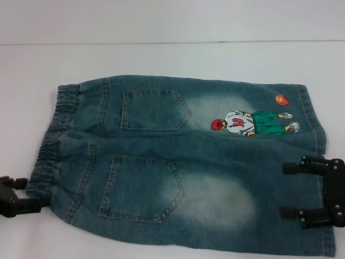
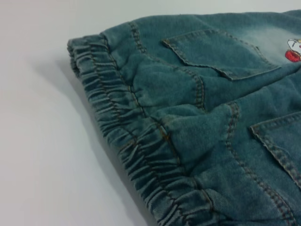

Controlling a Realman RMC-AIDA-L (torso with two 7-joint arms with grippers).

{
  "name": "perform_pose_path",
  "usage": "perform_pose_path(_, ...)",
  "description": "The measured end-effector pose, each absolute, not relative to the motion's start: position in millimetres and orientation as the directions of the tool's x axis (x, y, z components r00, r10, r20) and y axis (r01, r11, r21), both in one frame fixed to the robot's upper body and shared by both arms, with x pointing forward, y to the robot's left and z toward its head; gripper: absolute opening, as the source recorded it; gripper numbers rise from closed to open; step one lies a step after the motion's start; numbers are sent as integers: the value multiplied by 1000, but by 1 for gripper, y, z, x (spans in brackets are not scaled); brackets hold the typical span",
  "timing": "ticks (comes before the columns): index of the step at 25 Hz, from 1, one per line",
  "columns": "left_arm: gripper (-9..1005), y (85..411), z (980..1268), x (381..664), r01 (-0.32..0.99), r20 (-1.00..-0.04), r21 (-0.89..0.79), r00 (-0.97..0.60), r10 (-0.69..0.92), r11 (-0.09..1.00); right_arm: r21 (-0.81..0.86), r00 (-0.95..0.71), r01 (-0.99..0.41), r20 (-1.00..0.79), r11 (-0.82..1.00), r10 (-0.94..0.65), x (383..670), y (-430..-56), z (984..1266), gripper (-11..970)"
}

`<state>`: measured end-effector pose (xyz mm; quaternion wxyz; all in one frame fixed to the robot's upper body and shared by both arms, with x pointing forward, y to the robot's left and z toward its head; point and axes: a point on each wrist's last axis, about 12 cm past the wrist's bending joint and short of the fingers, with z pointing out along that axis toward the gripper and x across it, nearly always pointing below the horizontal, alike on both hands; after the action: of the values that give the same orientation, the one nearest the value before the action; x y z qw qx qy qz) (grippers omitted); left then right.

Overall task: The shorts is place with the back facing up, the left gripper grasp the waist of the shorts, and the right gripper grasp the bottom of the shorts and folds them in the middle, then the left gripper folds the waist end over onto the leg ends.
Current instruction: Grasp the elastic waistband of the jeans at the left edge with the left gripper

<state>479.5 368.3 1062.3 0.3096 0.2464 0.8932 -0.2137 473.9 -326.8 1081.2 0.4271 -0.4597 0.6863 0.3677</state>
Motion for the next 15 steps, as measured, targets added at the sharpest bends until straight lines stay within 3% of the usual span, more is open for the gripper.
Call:
perform_pose_path(9, 764, 367, 1062, 481, 575, -655, -230, -688, 312, 785, 110, -213, -944, -923, 311, -320, 475, -326, 1081, 945)
perform_pose_path(15, 644, 364, 1061, 484, 587, -657, -238, -684, 317, 774, 110, -213, -944, -923, 310, -321, 475, -326, 1081, 945)
